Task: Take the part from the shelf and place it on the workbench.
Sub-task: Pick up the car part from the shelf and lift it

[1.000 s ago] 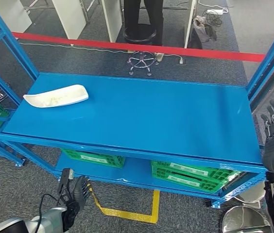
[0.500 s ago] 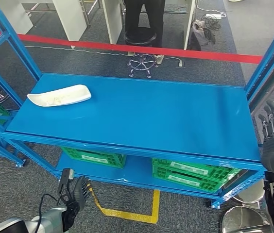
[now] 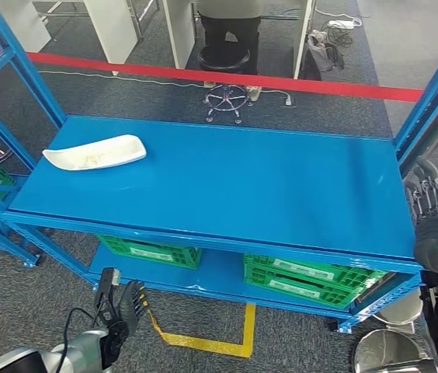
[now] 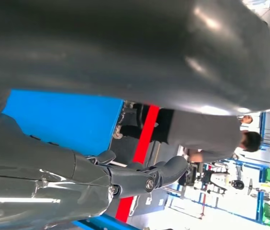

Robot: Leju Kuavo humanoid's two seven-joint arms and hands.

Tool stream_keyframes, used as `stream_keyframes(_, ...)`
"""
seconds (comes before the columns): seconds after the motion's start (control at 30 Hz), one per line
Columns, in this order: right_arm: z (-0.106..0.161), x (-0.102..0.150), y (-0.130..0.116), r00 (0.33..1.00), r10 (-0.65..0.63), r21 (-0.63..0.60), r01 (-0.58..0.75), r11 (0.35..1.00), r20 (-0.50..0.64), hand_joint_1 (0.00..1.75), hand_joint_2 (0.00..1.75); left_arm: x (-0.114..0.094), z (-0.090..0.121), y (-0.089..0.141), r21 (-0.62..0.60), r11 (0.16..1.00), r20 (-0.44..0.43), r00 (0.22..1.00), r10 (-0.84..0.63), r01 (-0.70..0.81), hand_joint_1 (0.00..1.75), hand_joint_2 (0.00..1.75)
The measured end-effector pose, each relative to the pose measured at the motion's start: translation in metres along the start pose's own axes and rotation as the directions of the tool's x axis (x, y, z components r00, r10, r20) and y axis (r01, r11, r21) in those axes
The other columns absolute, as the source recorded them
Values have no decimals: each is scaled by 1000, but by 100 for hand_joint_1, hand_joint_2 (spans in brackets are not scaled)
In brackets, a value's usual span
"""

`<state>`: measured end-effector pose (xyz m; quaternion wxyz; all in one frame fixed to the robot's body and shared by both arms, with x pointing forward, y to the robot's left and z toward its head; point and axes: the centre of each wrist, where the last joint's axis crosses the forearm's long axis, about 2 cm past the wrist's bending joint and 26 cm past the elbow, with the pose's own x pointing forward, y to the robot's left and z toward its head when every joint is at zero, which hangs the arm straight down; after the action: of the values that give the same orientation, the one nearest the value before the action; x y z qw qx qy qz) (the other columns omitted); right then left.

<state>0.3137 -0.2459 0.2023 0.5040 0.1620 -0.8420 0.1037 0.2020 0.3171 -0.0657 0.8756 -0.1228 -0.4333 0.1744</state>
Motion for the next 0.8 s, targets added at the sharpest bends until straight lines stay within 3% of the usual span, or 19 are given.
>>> stream_keyframes(0.8, -3, -11, -2, 997, 43, 36, -41, 999, -67, 0, 0, 1, -2, -6, -10, 1000, 6, 1000, 1, -1, 0, 0)
